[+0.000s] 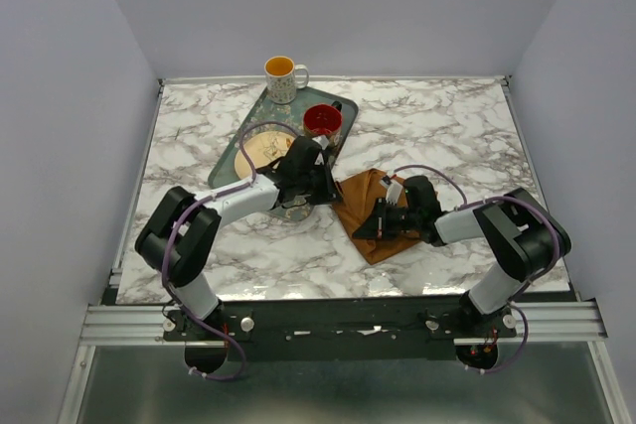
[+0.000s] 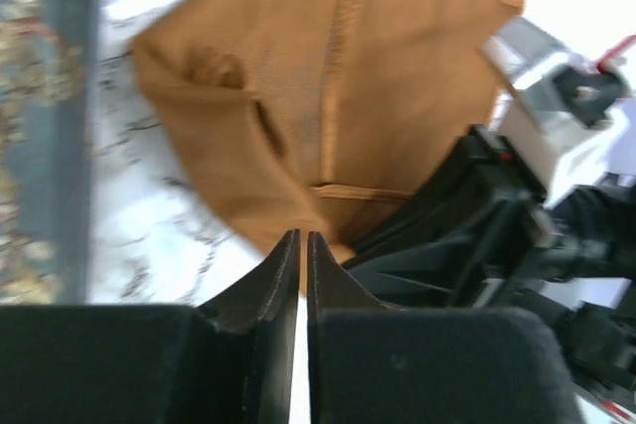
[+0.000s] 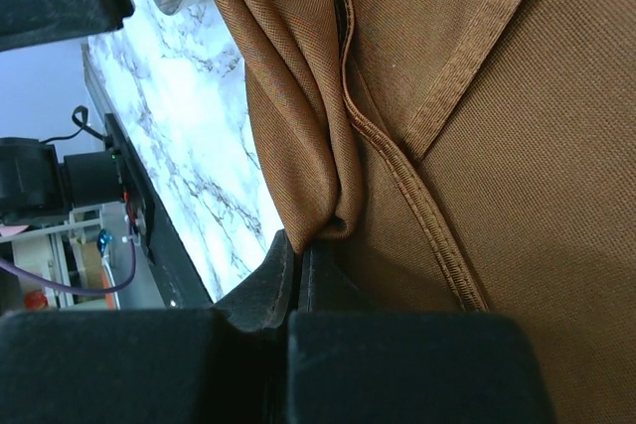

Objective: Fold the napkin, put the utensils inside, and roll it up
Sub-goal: Roll the napkin with the utensil

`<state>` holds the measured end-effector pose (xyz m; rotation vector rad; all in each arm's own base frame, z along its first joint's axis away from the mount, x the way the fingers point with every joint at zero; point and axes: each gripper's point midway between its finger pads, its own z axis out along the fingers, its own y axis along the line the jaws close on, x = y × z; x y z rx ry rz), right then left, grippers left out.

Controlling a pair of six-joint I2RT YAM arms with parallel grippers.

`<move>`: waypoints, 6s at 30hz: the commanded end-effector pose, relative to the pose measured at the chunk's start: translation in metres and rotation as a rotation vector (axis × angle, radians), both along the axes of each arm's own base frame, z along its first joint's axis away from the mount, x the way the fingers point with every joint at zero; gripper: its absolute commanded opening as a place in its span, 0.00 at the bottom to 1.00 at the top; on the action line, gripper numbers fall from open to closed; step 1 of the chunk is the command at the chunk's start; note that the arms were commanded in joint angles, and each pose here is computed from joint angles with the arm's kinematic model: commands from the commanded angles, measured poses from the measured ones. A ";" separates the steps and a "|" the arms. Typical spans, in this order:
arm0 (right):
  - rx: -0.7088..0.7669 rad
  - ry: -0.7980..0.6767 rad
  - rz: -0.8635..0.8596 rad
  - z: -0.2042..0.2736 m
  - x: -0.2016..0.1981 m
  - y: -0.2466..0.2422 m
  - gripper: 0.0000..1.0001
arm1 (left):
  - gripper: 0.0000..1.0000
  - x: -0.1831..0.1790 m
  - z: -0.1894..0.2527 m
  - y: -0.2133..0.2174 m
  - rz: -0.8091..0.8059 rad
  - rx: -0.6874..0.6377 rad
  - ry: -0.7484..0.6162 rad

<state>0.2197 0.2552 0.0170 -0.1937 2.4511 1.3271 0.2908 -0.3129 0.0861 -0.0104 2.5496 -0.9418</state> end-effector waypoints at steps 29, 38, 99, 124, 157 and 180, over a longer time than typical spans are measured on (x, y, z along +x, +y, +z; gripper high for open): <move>-0.206 0.192 -0.022 -0.048 -0.032 -0.031 0.11 | 0.00 0.022 -0.061 -0.014 0.005 0.026 0.101; -0.355 0.126 -0.065 -0.023 -0.012 -0.045 0.39 | 0.00 0.013 -0.093 0.001 0.051 0.102 0.160; -1.152 -0.428 0.198 0.003 -0.002 -0.008 0.72 | 0.00 0.014 -0.109 0.000 0.056 0.112 0.186; -0.728 -0.170 0.151 -0.028 -0.021 -0.010 0.01 | 0.03 0.028 -0.062 -0.005 -0.012 0.082 0.090; -0.074 0.182 0.007 -0.043 -0.053 -0.017 0.01 | 0.68 -0.028 -0.021 0.004 0.049 -0.017 0.111; -0.058 0.158 -0.004 -0.041 -0.053 -0.022 0.01 | 0.56 -0.018 -0.062 0.005 0.341 -0.057 0.258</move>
